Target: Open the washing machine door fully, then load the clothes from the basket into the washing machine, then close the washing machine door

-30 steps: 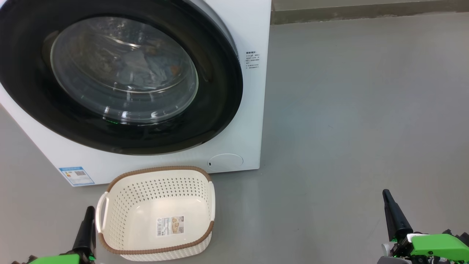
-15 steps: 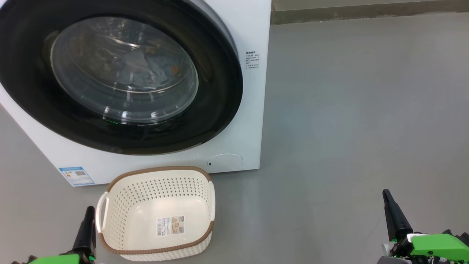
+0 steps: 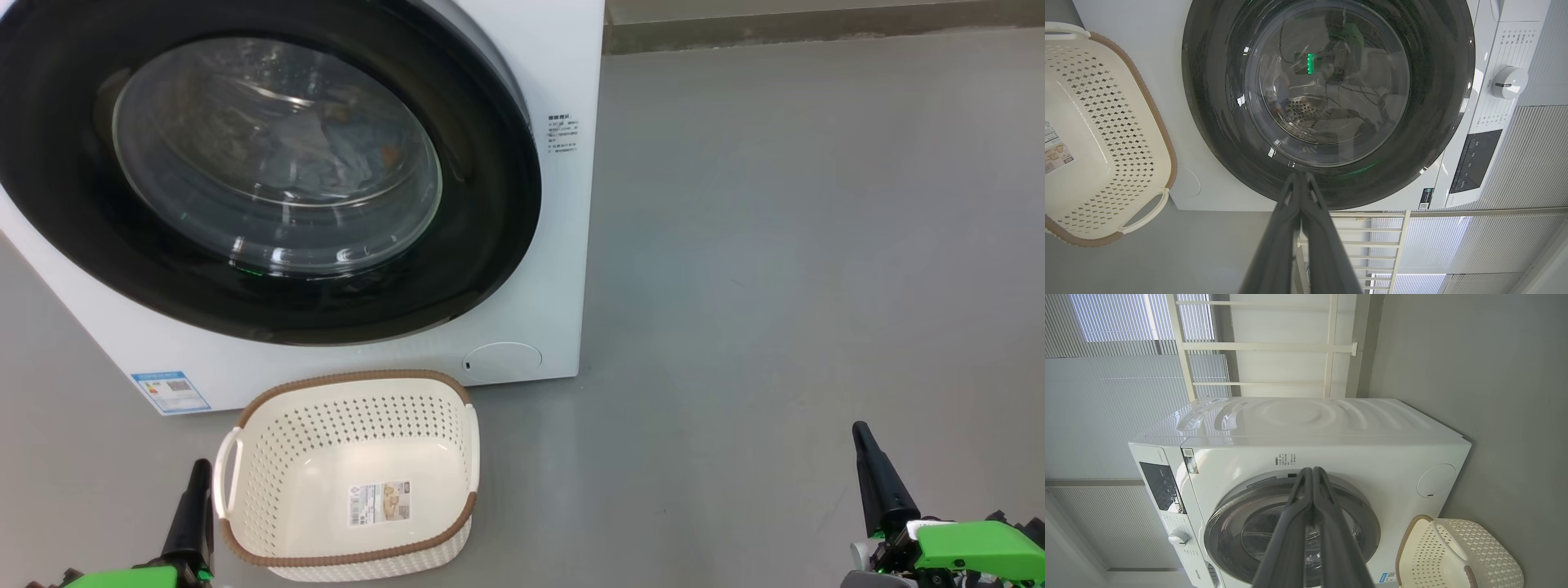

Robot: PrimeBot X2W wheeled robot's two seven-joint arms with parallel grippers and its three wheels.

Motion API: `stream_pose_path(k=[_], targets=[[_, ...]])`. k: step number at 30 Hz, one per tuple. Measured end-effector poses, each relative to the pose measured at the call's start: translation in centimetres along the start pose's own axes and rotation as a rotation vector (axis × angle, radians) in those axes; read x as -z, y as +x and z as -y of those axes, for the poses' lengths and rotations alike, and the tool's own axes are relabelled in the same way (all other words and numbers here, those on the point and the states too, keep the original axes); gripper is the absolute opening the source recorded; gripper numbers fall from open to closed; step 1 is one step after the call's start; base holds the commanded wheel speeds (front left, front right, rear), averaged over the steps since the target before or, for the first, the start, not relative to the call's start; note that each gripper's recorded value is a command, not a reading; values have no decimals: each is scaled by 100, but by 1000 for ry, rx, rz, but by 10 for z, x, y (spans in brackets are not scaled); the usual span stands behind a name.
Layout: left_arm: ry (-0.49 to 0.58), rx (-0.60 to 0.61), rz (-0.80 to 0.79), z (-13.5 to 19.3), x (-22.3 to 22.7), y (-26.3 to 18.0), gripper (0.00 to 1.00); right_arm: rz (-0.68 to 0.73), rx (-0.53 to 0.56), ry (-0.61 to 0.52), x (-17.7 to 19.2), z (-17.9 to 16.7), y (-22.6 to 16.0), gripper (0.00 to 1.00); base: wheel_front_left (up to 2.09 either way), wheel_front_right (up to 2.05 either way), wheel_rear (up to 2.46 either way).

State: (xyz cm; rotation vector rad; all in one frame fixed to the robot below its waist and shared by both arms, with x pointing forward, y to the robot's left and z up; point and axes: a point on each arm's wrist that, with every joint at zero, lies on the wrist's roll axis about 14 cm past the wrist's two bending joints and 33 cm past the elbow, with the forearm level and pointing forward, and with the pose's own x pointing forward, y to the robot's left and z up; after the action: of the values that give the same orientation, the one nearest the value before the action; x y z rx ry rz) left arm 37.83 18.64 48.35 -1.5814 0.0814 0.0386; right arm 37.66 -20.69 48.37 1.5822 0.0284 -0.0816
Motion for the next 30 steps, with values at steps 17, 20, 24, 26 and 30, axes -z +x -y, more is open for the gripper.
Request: stream_pose_path(k=[17,20,24,26,30], targets=[[0,0,0,0,0,0,0,0,0,0,0,0,0,0,0,0,0],[0,0,0,0,0,0,0,0,0,0,0,0,0,0,0,0,0],[0,0,0,0,0,0,0,0,0,0,0,0,0,0,0,0,0],[0,0,0,0,0,0,0,0,0,0,0,0,0,0,0,0,0],[0,0,0,0,0,0,0,0,0,0,0,0,0,0,0,0,0]])
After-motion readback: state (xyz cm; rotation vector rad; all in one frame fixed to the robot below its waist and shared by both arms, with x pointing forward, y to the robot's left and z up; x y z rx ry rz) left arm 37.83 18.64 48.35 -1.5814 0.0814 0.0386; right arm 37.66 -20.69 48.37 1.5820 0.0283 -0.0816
